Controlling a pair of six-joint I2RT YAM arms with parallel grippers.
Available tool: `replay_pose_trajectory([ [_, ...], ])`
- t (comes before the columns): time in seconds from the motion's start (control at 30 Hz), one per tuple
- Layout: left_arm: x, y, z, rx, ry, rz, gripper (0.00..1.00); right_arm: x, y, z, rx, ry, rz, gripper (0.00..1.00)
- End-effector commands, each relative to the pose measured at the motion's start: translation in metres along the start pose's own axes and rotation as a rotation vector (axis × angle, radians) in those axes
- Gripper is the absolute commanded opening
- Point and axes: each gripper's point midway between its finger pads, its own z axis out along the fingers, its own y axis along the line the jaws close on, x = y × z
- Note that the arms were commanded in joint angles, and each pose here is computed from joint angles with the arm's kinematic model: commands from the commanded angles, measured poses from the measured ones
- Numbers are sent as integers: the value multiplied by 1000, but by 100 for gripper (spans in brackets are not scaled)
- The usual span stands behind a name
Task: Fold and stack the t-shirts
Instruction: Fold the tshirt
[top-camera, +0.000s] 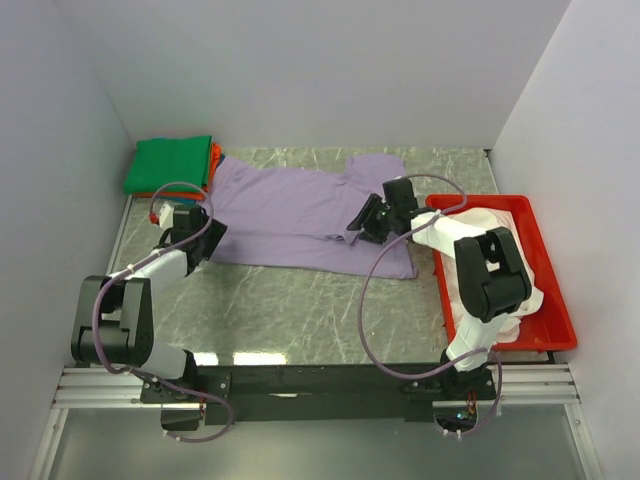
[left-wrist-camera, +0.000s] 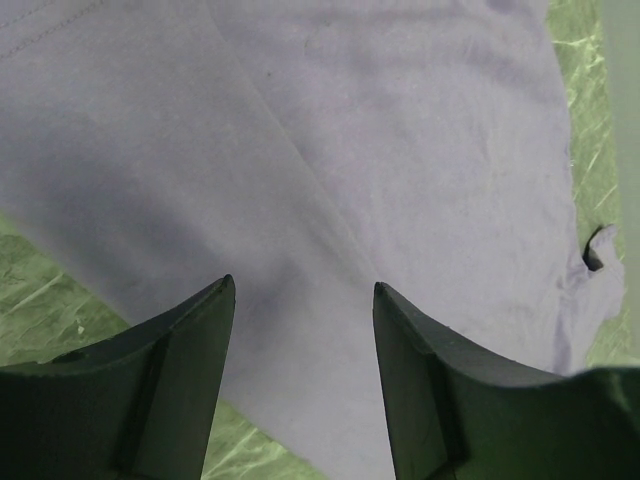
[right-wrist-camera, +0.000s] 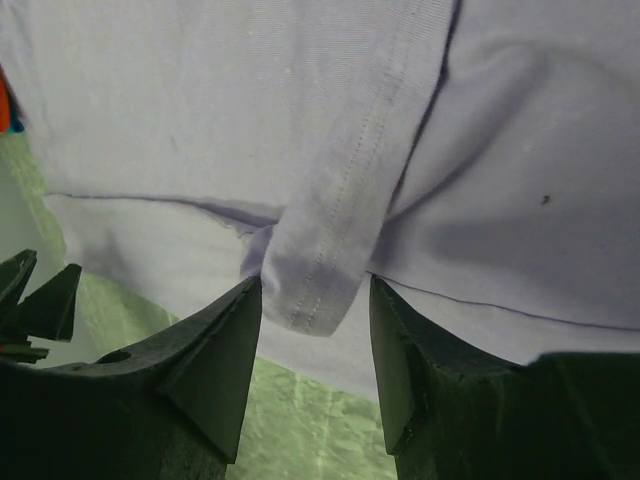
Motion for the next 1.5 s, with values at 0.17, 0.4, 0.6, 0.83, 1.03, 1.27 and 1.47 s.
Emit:
replay_pose_trajectory([
  [0.17,-19,-29,-12,67,-49,1,62,1,20,19,-44,4,8,51],
  [0.4,-23,-33,-16,80,-62,3,63,1,13,9,-22,-32,-3,53],
  [0.6,-21,-36,-15,92,-53,-2,62,11,13,15,-42,-5,1,57],
  [0.83,-21,-40,-15,106,-48,-6,61,11,23,25,-72,-1,13,58],
  [1.03,-21,-42,-15,110,-47,-4,61,1,41,33,-115,-5,22,55],
  [1.27,-18,-44,-11,111,-31,5,61,-25,73,50,-161,-16,-2,55],
  [1.47,-14,-49,-10,114,-18,24,61,-39,88,64,-169,-9,-24,54],
])
